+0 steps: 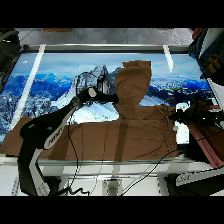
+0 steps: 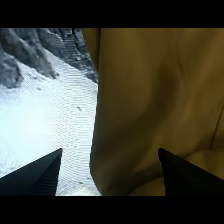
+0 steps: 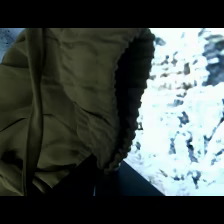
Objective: Fold the clothes and pants, and hang the long-sleeved shirts on hangers.
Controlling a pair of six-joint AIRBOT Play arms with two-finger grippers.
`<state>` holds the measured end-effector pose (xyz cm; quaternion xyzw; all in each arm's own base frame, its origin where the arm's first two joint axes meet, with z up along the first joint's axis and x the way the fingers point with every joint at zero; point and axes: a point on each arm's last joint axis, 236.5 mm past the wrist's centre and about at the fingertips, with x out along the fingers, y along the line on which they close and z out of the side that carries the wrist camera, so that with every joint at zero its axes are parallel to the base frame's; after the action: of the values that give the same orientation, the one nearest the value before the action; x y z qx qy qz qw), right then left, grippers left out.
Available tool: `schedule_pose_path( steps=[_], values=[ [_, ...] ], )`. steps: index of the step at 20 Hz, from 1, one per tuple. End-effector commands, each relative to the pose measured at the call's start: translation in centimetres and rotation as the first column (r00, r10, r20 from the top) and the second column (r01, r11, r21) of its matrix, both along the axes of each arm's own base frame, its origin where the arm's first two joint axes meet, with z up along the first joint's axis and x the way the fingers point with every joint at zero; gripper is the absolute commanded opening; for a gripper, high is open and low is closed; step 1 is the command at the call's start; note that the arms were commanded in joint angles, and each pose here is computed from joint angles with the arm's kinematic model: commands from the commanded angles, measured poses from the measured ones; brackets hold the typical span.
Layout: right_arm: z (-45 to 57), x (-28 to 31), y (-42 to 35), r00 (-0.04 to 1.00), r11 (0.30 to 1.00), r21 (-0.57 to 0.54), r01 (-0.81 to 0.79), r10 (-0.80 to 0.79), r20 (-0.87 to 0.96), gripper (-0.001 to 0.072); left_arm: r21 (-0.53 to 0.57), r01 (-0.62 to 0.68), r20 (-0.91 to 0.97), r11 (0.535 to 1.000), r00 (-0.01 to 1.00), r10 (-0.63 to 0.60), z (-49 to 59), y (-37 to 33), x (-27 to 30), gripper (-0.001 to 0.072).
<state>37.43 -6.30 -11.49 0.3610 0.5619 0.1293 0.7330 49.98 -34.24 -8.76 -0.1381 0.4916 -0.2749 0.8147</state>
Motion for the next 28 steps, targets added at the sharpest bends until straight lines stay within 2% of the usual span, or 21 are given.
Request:
schedule_pose_path(
  steps=[1,3,4,5,6,8,9,10,11,13,18,20,23,25,28],
  values=[
    [0.0,0.0,0.0,1.0,1.0,0.001,0.0,0.0,0.0,0.0033,-0.013,-0.018,0.022,1.0,1.0,0.018,-0.9,-1.3,0.4,0.0638],
    [0.0,0.0,0.0,1.0,1.0,0.001,0.0,0.0,0.0,0.0032,-0.04,-0.07,0.105,0.997,0.992,0.074,0.0,-2.0,2.1,0.0636],
    [0.0,0.0,0.0,1.0,1.0,0.001,0.0,0.0,0.0,0.0032,-0.048,-0.083,0.138,0.995,0.986,0.089,0.4,-2.4,2.5,0.0589],
    [0.0,0.0,0.0,1.0,1.0,0.001,0.0,0.0,0.0,0.0032,-0.053,-0.087,0.158,0.995,0.983,0.094,0.5,-2.9,2.6,0.0491],
    [0.0,0.0,0.0,1.0,1.0,0.002,0.0,0.0,0.0,0.0032,-0.054,-0.081,0.167,0.995,0.982,0.089,0.4,-3.6,2.4,0.0465],
    [0.0,0.0,0.1,1.0,1.0,0.003,-0.001,0.001,-0.001,0.0032,-0.07,-0.079,0.163,0.994,0.983,0.089,0.4,-4.7,1.9,0.046],
    [0.1,-0.1,0.2,1.0,1.0,0.007,-0.004,0.004,-0.002,0.0033,-0.074,-0.078,0.174,0.994,0.981,0.09,0.6,-5.0,1.9,0.0378],
    [0.1,-0.1,0.3,1.0,1.0,0.011,-0.007,0.007,-0.004,0.0032,-0.076,-0.079,0.192,0.994,0.977,0.092,1.0,-5.0,2.2,0.0117],
    [0.2,-0.3,0.4,1.0,1.0,0.019,-0.014,0.014,-0.007,0.0032,-0.082,-0.083,0.222,0.993,0.97,0.1,1.8,-4.9,2.9,0.0013],
    [0.5,-0.5,0.8,1.0,0.999,0.038,-0.025,0.025,-0.011,0.0033,-0.076,-0.076,0.337,0.994,0.937,0.097,5.0,-4.2,5.1,0.0015],
    [2.2,0.1,1.2,1.0,0.998,0.058,-0.015,0.014,0.026,0.0032,0.157,-0.008,0.665,0.988,0.74,-0.1,17.5,-0.4,7.4,0.0013],
    [3.8,0.7,1.7,0.998,0.996,0.087,-0.003,-0.002,0.062,0.0031,0.231,0.017,0.703,0.973,0.688,-0.179,21.7,0.0,5.8,0.0014],
    [5.6,0.9,2.3,0.996,0.994,0.112,-0.014,0.003,0.094,0.0031,0.288,0.134,0.628,0.948,0.721,-0.292,22.9,-2.2,0.7,0.0013],
    [6.3,0.4,2.7,0.995,0.991,0.126,-0.036,0.024,0.096,0.0031,0.368,0.275,0.527,0.888,0.726,-0.443,20.4,-5.0,-3.9,0.0014],
    [6.6,0.1,3.1,0.995,0.989,0.14,-0.053,0.04,0.092,0.0031,0.447,0.536,0.33,0.716,0.645,-0.689,16.3,-10.0,-14.1,0.0014]
  ],
)
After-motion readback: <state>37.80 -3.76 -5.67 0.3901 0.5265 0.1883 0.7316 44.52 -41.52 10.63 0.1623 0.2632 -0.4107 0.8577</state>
